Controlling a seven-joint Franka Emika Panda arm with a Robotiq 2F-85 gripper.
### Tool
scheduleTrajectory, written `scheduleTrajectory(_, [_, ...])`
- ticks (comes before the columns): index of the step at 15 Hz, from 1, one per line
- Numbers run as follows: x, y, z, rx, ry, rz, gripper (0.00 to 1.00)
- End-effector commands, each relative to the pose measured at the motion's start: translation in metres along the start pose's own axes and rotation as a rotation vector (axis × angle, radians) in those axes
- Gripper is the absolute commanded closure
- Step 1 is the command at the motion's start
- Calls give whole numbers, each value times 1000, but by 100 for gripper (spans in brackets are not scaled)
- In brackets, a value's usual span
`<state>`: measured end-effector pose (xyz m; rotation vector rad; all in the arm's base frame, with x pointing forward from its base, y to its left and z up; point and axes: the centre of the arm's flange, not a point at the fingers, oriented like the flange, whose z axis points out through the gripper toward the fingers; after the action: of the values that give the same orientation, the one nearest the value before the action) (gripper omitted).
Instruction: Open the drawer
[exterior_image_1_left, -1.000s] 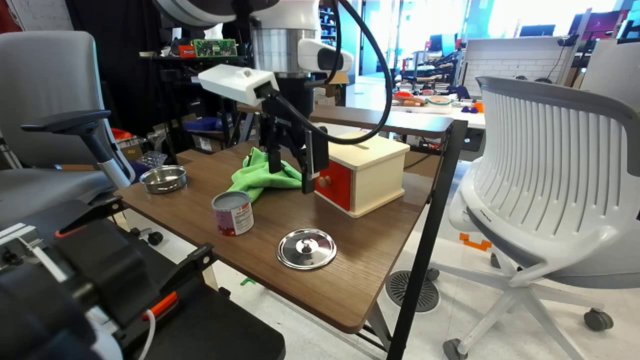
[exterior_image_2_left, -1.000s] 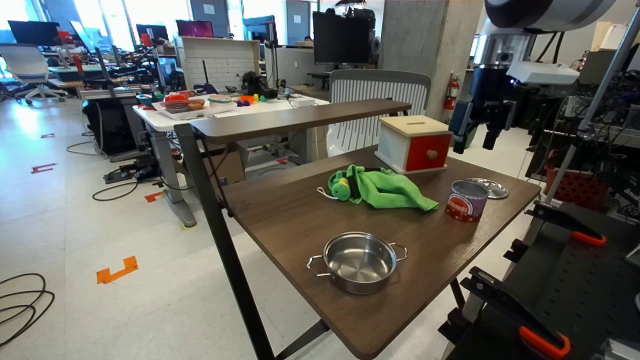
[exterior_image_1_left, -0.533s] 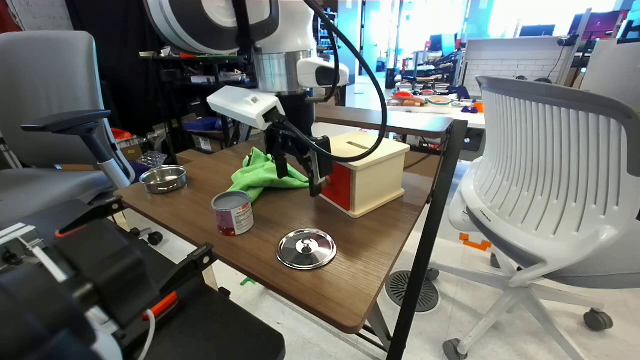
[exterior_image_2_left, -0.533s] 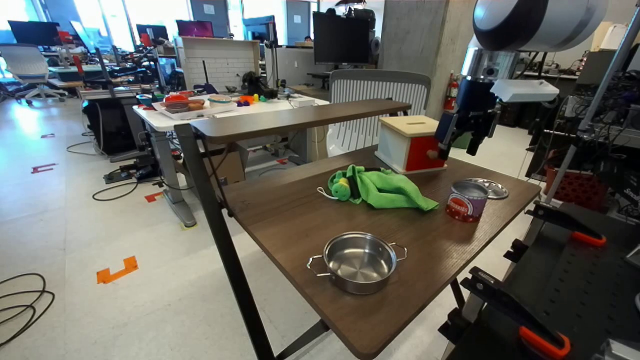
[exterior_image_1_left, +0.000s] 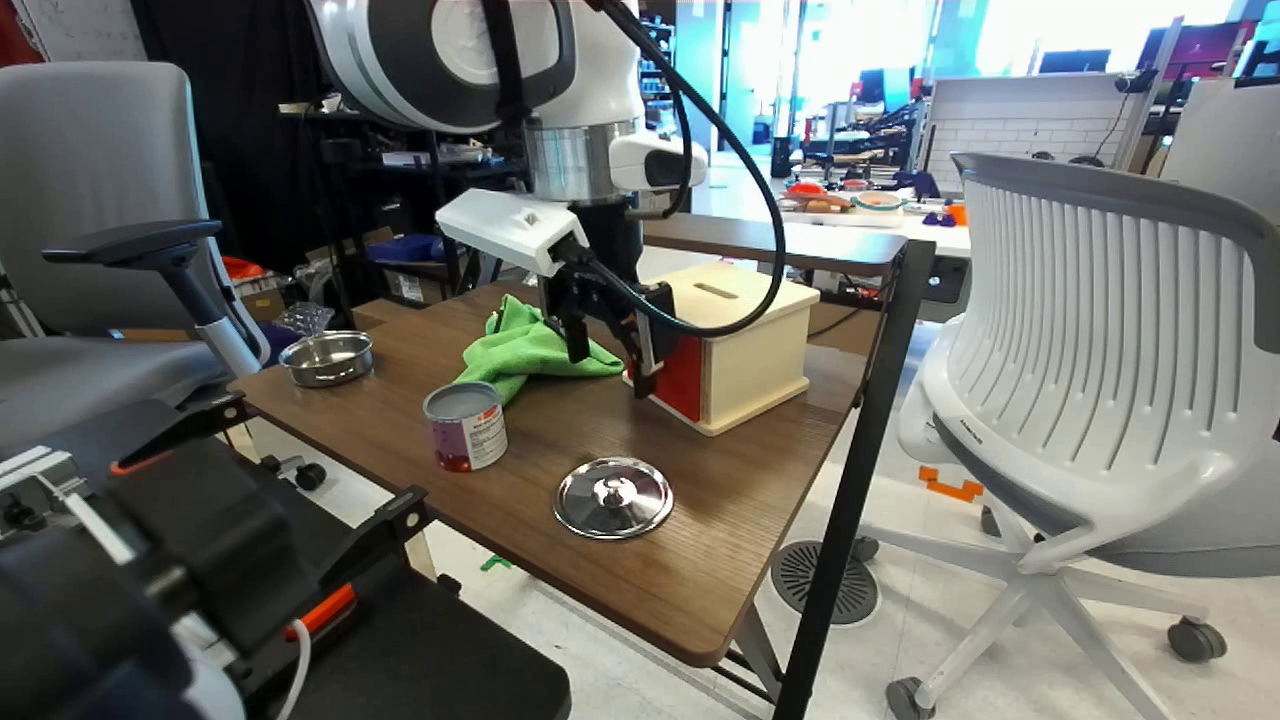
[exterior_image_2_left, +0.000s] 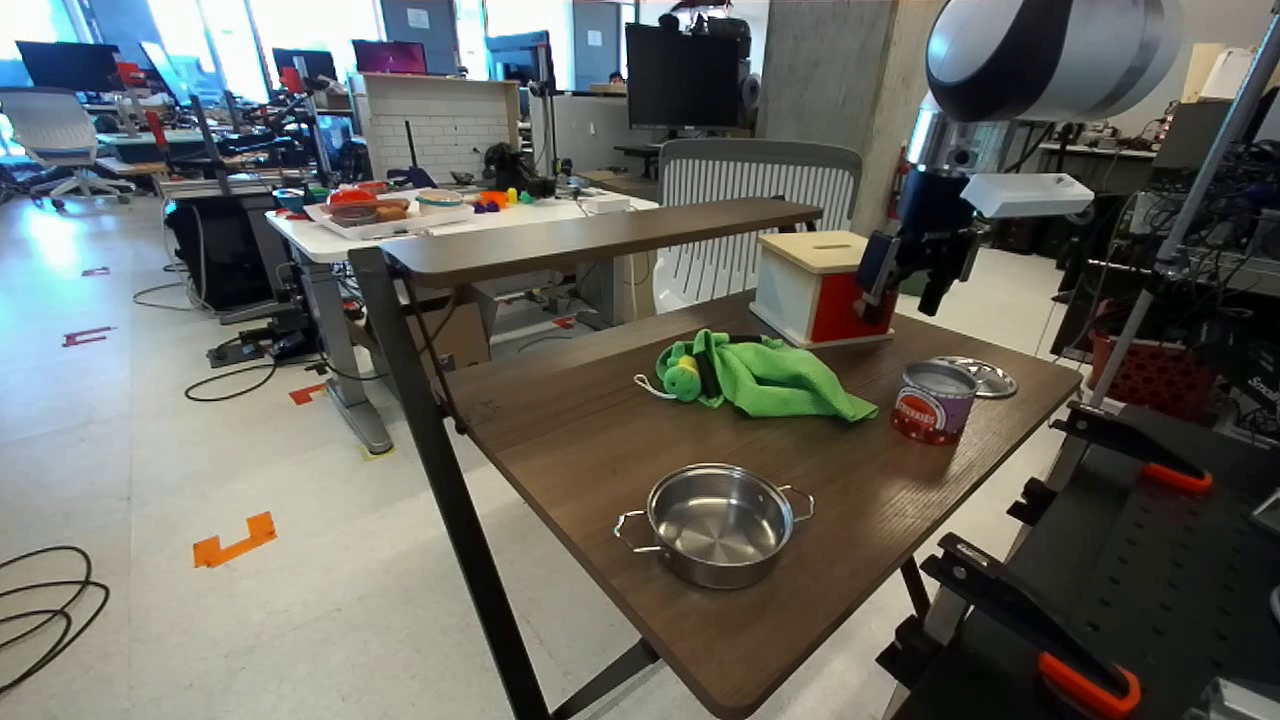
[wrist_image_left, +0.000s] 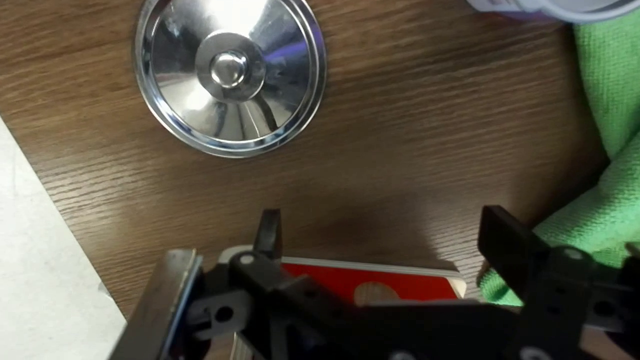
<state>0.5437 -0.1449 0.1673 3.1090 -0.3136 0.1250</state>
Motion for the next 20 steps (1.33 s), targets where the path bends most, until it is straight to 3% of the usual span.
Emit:
scheduleTrajectory(1, [11,4,7,8,26,5,0])
scheduleTrajectory(12, [21,-5,11,12,145,32,0])
scheduleTrajectory(13, [22,-6,11,9,153,32,25])
scheduleTrajectory(15, [24,-7,11,3,161,36,32])
scheduleTrajectory(20, [27,0,14,-9,159,58,73])
